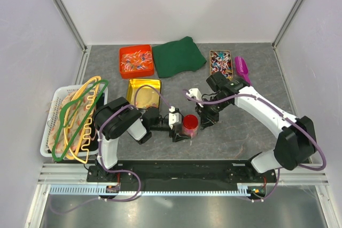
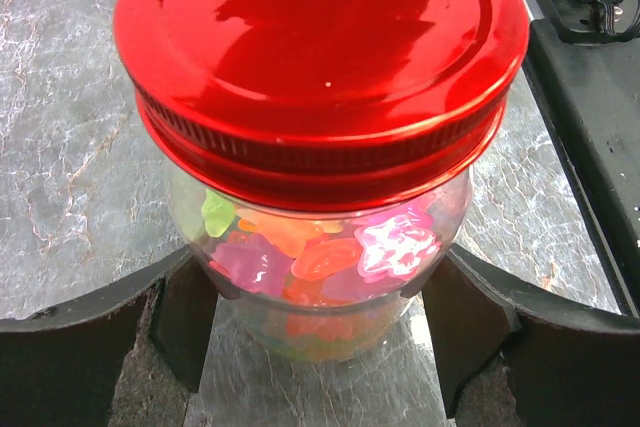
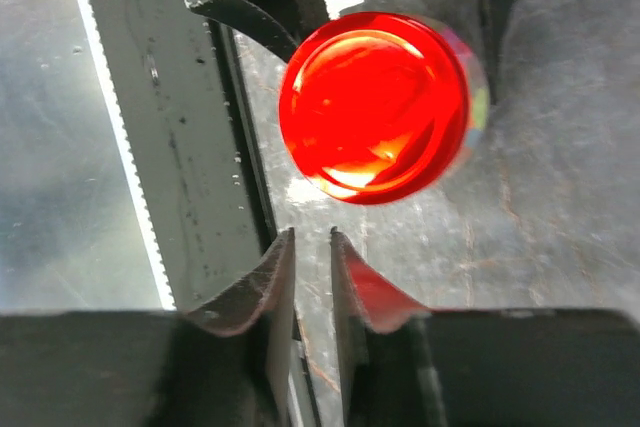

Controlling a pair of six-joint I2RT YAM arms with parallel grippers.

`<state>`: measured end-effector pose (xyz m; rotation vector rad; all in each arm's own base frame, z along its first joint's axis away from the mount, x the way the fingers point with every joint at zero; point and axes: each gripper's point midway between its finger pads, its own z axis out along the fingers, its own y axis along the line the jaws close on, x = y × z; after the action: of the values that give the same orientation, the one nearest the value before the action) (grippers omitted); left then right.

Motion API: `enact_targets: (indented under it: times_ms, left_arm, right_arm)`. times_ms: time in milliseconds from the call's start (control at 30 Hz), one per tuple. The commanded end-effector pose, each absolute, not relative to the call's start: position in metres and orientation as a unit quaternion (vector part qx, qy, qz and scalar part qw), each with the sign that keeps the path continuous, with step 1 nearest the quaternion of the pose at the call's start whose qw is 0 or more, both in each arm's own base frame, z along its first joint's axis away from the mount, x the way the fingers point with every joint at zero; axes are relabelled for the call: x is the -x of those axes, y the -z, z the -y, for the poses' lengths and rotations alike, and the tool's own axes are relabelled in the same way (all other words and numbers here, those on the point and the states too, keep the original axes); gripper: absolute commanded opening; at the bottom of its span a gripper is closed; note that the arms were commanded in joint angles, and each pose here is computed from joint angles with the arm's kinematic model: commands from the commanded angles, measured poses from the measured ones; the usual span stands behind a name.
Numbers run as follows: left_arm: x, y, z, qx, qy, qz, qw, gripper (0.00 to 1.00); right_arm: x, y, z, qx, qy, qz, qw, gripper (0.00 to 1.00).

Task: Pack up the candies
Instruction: Screw the bottle lid onto the packing bottle.

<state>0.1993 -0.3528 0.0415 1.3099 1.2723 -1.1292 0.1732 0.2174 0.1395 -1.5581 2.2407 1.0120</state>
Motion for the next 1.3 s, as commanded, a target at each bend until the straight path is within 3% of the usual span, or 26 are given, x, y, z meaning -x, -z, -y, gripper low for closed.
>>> enact_targets:
  times_ms: [0, 100, 400, 900, 1200, 1267]
  left_arm:
    - [-0.212, -0.055, 0.355, -0.536, 0.441, -0.497, 0.521, 0.81]
    - [-0.212, -0.055, 0.355, -0.536, 0.441, -0.497, 0.521, 0.81]
    - [-0.213, -0.055, 0.355, -0.537, 0.439, -0.496, 0.523, 0.81]
    - [-0.214, -0.055, 0.354, -0.535, 0.438, -0.498, 0.523, 0.79]
    - [-0.216, -0.054, 0.356, -0.535, 0.436, -0.502, 0.521, 0.73]
    - [-0.216, -0.054, 0.356, -0.534, 0.436, -0.505, 0.52, 0.63]
  right_arm:
    - [-0.197, -0.167, -0.223, 0.546, -0.314, -0.753, 0.191, 0.34]
    - [-0.215, -0.174, -0.233, 0.543, -0.311, -0.751, 0.21, 0.42]
    - [-0.252, -0.163, -0.27, 0.526, -0.351, -0.746, 0.208, 0.43]
    - [-0.229, -0.155, -0.264, 0.529, -0.376, -0.743, 0.163, 0.38]
    - [-0.212, -0.157, -0.258, 0.532, -0.388, -0.739, 0.144, 0.37]
    - [-0.21, -0.155, -0.256, 0.532, -0.388, -0.739, 0.143, 0.34]
